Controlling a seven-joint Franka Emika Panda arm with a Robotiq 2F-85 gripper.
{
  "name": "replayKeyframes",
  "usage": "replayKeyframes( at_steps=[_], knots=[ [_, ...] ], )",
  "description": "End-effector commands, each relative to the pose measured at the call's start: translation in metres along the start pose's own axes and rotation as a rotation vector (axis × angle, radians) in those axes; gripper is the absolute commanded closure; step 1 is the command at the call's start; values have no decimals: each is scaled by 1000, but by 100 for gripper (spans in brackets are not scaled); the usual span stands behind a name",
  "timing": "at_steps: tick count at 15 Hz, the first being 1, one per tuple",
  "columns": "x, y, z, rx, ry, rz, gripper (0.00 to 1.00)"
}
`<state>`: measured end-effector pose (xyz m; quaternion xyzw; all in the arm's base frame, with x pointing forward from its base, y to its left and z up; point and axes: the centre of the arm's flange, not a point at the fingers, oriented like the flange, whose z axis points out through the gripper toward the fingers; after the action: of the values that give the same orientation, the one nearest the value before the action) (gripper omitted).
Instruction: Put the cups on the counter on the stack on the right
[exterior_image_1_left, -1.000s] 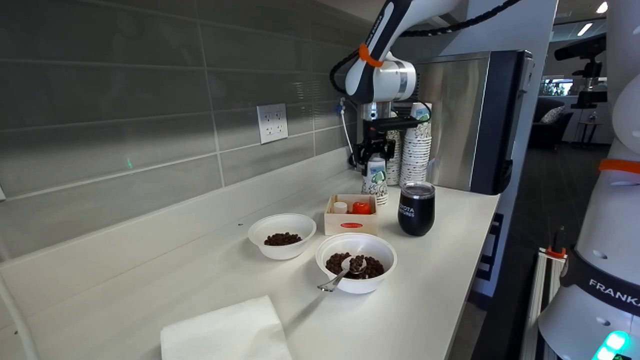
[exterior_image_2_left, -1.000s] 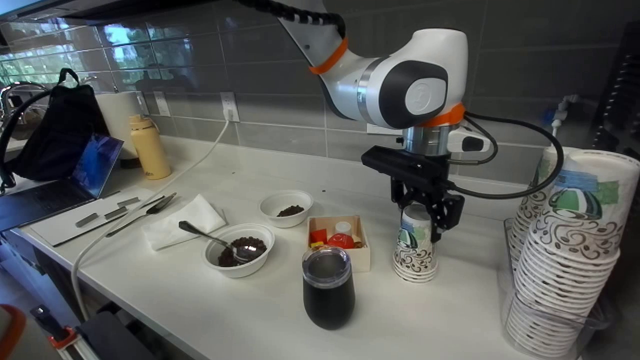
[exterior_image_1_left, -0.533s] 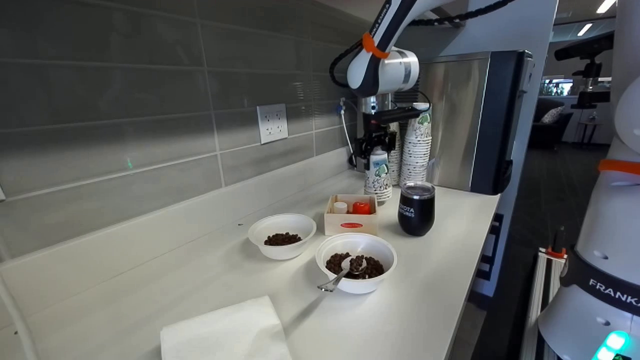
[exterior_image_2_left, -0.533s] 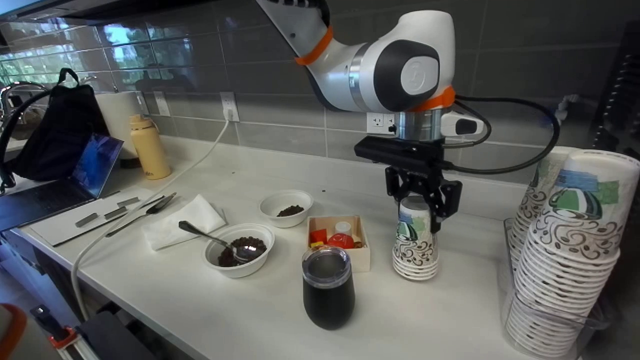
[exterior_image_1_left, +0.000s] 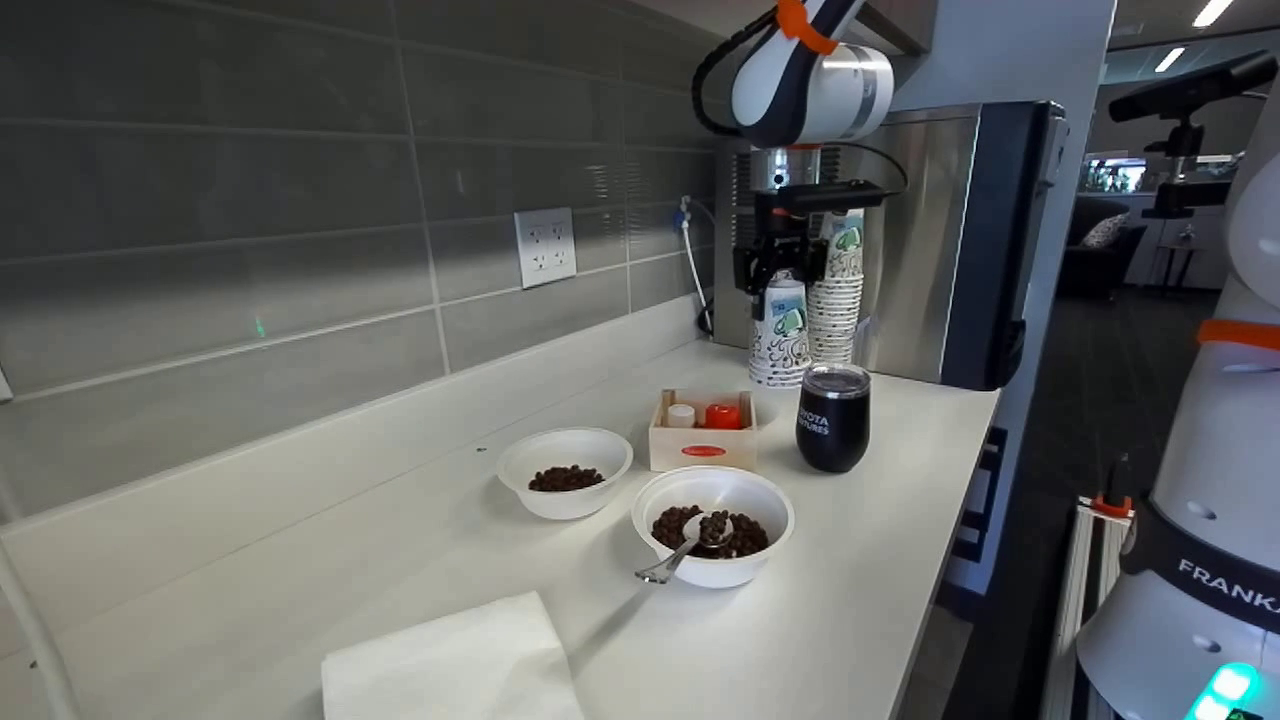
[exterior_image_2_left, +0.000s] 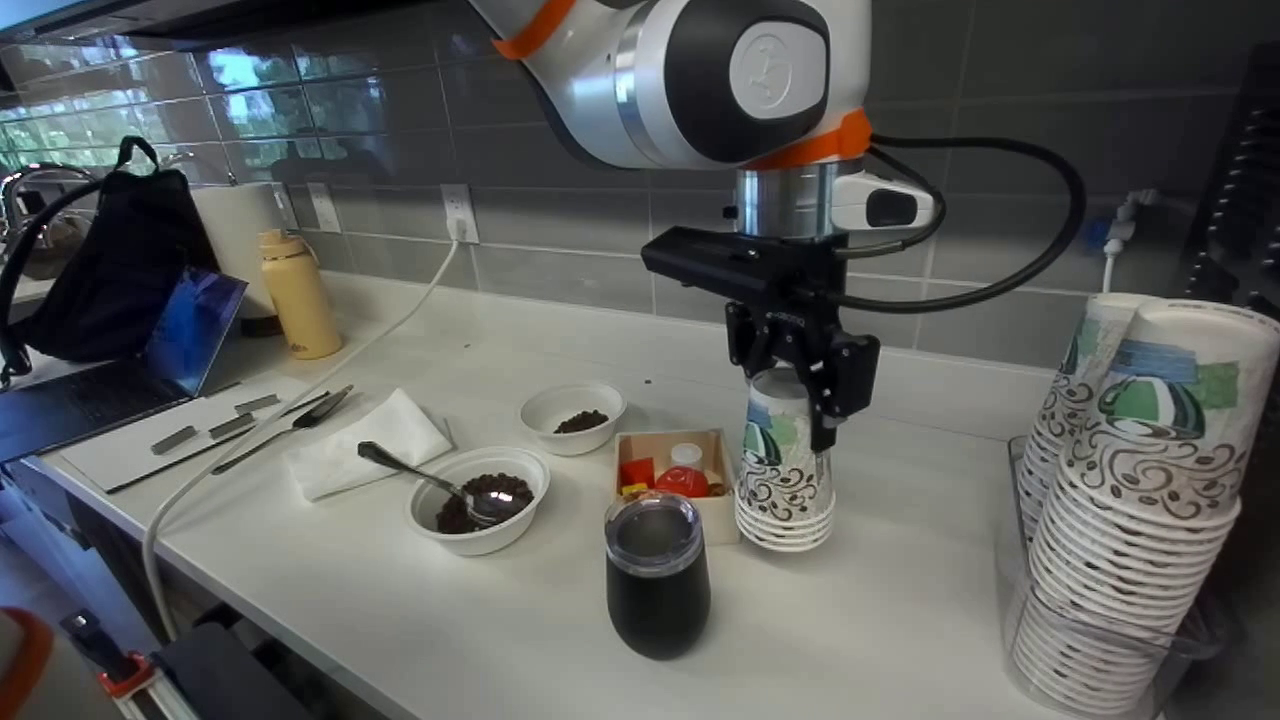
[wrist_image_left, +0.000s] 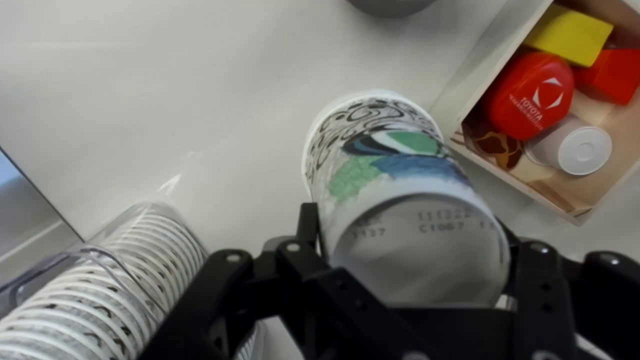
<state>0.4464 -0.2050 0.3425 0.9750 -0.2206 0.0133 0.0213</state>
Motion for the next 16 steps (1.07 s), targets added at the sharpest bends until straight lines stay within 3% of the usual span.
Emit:
replayKeyframes(
  at_steps=[1,8,16],
  knots=[
    [-50,20,-28,5,55,148,51],
    [-94,68,-98,-1,219,456,51],
    [-97,118,-174,-10,460,654,51]
  ],
)
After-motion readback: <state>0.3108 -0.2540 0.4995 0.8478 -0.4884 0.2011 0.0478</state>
